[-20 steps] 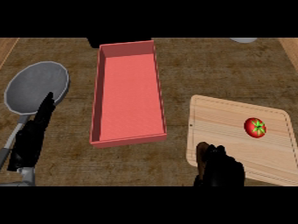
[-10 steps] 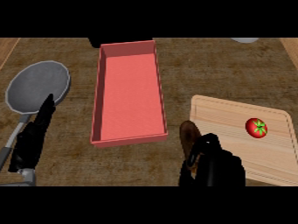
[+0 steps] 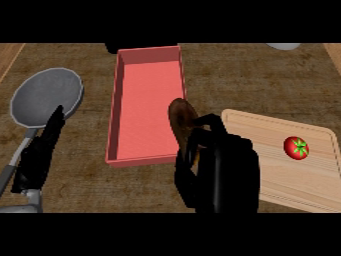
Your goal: Pick the sweet potato from the cutting board and place it in the cardboard box
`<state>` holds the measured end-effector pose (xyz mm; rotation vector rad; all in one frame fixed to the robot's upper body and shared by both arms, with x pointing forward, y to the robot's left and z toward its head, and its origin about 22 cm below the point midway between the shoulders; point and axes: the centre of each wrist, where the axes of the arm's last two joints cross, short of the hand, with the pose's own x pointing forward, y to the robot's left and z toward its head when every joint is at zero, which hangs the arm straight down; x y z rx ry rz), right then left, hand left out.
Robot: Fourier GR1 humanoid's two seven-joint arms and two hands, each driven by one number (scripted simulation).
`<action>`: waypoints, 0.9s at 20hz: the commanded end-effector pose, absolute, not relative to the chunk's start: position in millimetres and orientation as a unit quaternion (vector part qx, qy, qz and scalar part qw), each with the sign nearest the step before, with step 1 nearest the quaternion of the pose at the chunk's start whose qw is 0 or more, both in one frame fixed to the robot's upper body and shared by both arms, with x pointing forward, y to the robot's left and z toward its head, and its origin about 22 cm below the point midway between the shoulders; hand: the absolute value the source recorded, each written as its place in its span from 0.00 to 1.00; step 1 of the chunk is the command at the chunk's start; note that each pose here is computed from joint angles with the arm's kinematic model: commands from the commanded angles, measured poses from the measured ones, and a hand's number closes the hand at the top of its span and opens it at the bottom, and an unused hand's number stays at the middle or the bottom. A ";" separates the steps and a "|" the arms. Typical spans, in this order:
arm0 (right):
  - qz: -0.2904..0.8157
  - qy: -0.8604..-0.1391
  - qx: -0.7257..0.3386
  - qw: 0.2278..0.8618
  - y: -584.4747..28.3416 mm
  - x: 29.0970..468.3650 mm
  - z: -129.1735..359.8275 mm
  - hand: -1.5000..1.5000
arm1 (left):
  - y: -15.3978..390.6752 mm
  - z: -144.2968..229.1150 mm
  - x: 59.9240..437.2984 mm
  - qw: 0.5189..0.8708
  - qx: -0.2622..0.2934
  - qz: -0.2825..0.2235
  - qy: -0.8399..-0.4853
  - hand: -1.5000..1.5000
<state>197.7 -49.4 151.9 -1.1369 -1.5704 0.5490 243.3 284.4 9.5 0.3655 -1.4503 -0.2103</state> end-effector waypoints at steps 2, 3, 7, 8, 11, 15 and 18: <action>0.187 -0.647 -0.470 0.570 -21.9 222.6 190.1 1.00 | 272.7 15.8 253.2 0.730 0.168 -0.102 -0.654 0.50; 0.185 -0.642 -0.470 0.577 -25.1 242.2 187.0 1.00 | 271.8 12.4 247.8 0.725 0.165 -0.098 -0.661 0.50; 0.184 -0.629 -0.471 0.590 -26.0 276.8 207.2 1.00 | 283.5 14.2 240.9 0.732 0.156 -0.105 -0.655 0.50; 0.191 -0.625 -0.477 0.588 -10.9 282.0 186.0 1.00 | 283.8 13.0 250.1 0.720 0.166 -0.104 -0.666 0.50; 0.192 -0.617 -0.471 0.600 -11.3 318.0 202.5 1.00 | 278.7 2.1 236.7 0.729 0.154 -0.108 -0.658 0.50; 0.205 -0.591 -0.463 0.628 -6.7 345.7 187.2 1.00 | 270.5 13.2 248.4 0.721 0.161 -0.110 -0.665 0.50; 0.196 -0.586 -0.460 0.638 -7.1 363.5 165.0 1.00 | 260.8 6.1 247.9 0.720 0.152 -0.113 -0.667 0.50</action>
